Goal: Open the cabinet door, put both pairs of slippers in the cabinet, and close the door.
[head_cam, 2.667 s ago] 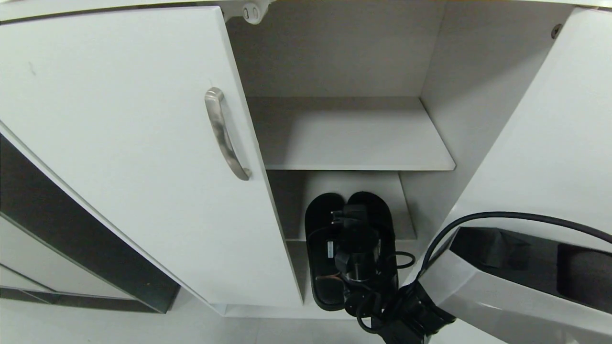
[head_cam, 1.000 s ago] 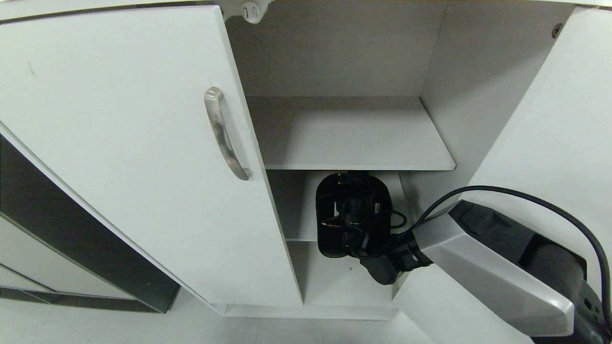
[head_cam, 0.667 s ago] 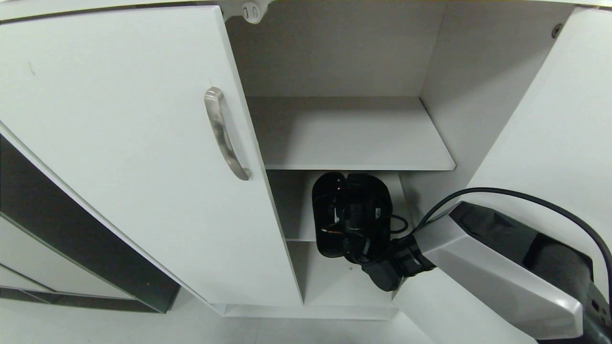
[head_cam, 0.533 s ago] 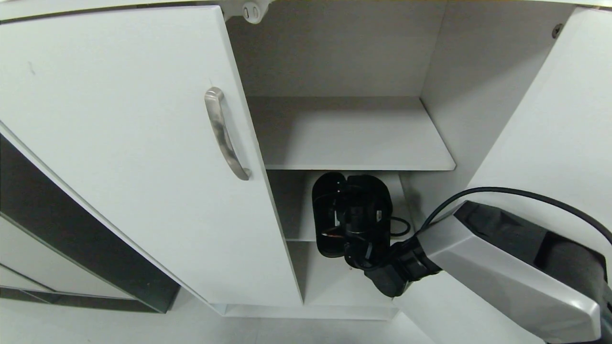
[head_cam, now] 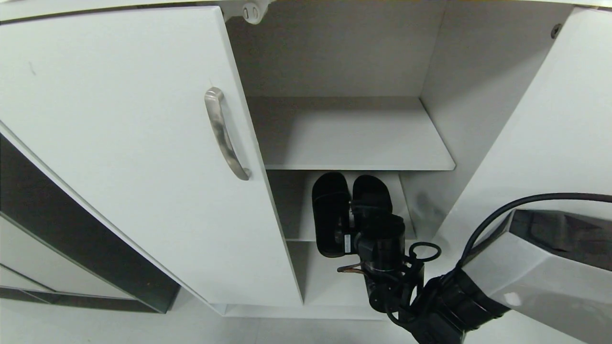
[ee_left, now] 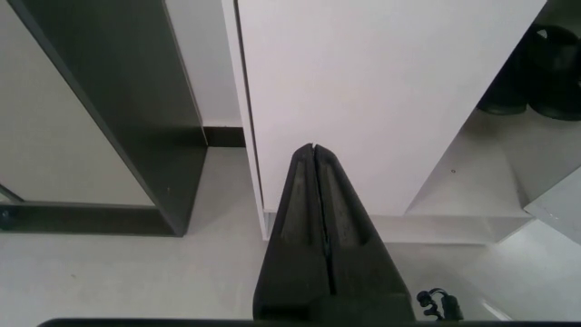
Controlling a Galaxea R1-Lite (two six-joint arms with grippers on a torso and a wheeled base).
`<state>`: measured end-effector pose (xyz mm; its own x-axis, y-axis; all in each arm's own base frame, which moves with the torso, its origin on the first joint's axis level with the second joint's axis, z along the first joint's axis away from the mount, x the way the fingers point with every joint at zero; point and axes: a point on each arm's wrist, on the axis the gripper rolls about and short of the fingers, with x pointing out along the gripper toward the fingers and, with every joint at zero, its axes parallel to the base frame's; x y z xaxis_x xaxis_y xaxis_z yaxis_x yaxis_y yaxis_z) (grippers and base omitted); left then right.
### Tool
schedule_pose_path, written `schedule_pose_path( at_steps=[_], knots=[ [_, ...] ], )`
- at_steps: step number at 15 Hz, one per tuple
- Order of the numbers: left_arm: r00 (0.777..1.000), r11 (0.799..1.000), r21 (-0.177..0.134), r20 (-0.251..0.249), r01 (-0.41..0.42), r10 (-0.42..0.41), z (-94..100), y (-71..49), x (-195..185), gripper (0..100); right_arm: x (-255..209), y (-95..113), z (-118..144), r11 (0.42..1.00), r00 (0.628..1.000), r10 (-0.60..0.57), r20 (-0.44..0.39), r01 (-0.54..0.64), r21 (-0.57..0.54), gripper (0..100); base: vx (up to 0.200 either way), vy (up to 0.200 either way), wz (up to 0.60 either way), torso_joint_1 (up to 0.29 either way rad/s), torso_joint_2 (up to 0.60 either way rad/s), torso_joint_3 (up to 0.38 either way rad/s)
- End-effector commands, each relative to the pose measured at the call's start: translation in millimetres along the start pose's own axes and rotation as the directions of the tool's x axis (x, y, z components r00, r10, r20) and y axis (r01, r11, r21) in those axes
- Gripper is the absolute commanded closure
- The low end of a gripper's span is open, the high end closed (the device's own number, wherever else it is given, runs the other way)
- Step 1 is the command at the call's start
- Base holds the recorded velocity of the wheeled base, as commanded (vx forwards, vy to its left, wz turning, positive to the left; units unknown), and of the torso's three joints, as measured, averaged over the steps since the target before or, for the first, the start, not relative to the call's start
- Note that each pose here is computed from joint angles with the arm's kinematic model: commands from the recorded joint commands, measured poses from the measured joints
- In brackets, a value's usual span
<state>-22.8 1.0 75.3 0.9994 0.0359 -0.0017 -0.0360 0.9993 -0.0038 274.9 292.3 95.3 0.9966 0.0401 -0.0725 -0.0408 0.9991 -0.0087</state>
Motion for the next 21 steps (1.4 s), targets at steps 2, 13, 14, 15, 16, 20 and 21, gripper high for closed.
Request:
schedule_pose_path(
  at_steps=[2, 13, 14, 15, 16, 20, 21],
  knots=[
    [1.0, 1.0, 0.002, -0.001, 0.001, -0.001, 0.1, 0.0, 0, 100, -12, -3, 15, 1.0, 1.0, 0.016, 0.019, -0.017, 0.018, 0, -0.1, 0.0, 0.0, 0.001, 0.0, 0.001],
    [1.0, 1.0, 0.002, -0.001, 0.001, -0.001, 0.1, 0.0, 0, 100, -26, -3, 7, 0.999, 0.999, 0.044, -0.006, -0.044, -0.009, 0, -0.091, 0.0, 0.0, -0.001, 0.0, 0.002],
    [1.0, 1.0, 0.002, -0.001, 0.001, -0.001, 0.1, 0.0, 0, 100, -28, -4, 8, 0.999, 0.999, 0.047, -0.006, -0.047, -0.009, 0, 0.0, 0.0, 0.0, 0.0, 0.0, 0.0],
    [1.0, 1.0, 0.004, -0.001, 0.001, -0.001, 0.1, 0.0, 0, 100, -29, -5, 8, 0.999, 0.999, 0.047, -0.007, -0.047, -0.01, 0, 0.0, 0.0, 0.0, 0.0, 0.0, 0.0],
    [1.0, 1.0, 0.002, -0.001, 0.002, -0.002, 0.1, -0.1, 0, 100, -29, -7, 8, 0.999, 0.999, 0.044, -0.01, -0.044, -0.012, 0, 0.0, 0.0, 0.0, 0.0, 0.0, 0.0],
    [1.0, 1.0, 0.004, -0.001, 0.005, -0.005, 0.1, -0.1, 0, 100, -29, -7, 6, 0.999, 0.999, 0.045, -0.014, -0.045, -0.015, 0, 0.0, 0.0, 0.0, 0.0, 0.0, 0.0],
    [1.0, 1.0, 0.004, -0.001, 0.005, -0.005, 0.1, -0.1, 0, 100, -29, -7, 5, 0.999, 0.999, 0.045, -0.016, -0.045, -0.018, 0, 0.0, 0.0, 0.0, -0.002, 0.0, 0.105]
  ],
)
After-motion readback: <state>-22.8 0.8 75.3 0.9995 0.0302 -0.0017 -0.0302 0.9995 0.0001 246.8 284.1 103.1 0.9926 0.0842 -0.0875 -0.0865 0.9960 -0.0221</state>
